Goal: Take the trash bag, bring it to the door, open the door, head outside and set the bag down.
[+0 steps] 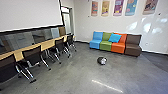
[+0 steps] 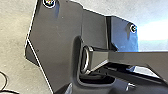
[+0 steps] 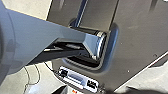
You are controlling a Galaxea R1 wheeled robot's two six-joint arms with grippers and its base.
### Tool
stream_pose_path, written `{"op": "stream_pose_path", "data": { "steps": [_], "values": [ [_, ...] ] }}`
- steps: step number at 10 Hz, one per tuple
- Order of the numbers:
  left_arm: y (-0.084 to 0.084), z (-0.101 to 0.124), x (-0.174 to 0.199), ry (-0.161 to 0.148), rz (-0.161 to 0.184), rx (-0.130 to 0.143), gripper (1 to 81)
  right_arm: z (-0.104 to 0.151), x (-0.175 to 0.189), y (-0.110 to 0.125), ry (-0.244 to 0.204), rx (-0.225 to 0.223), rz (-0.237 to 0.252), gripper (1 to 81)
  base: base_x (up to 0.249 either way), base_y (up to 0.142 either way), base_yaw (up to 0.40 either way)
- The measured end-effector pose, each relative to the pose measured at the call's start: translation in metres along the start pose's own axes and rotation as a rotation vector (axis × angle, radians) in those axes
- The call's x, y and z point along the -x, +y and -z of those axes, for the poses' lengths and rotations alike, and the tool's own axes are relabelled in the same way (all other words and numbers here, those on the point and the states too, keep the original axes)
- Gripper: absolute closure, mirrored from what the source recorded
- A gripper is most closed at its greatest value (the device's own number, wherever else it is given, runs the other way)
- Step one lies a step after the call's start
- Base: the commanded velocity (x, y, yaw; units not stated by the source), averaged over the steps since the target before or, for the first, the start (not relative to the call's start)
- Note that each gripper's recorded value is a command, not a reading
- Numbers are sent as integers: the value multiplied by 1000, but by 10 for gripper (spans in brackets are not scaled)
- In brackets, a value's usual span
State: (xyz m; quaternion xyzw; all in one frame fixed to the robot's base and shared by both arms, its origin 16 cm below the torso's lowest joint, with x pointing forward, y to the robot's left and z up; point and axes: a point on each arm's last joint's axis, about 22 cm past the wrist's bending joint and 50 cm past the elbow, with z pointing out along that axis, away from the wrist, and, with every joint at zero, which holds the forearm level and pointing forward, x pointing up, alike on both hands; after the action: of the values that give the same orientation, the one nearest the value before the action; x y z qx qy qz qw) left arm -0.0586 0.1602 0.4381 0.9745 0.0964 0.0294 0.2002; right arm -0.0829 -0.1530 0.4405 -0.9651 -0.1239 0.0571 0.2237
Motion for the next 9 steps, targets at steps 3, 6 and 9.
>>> {"op": "stream_pose_path", "data": {
  "steps": [3, 6, 9],
  "values": [
    [1, 0, 0, 0, -1, 1, 10, 0, 0, 0, -1, 1, 0, 10, 136, 0, 0],
    [0, 0, 0, 0, -1, -1, 10, 0, 0, 1, 0, 3, 1, 10, 136, 0, 0],
    [-1, 0, 1, -2, -1, -4, 10, -1, 0, -3, 1, -2, 1, 10, 136, -72, 0]
  ]
}}
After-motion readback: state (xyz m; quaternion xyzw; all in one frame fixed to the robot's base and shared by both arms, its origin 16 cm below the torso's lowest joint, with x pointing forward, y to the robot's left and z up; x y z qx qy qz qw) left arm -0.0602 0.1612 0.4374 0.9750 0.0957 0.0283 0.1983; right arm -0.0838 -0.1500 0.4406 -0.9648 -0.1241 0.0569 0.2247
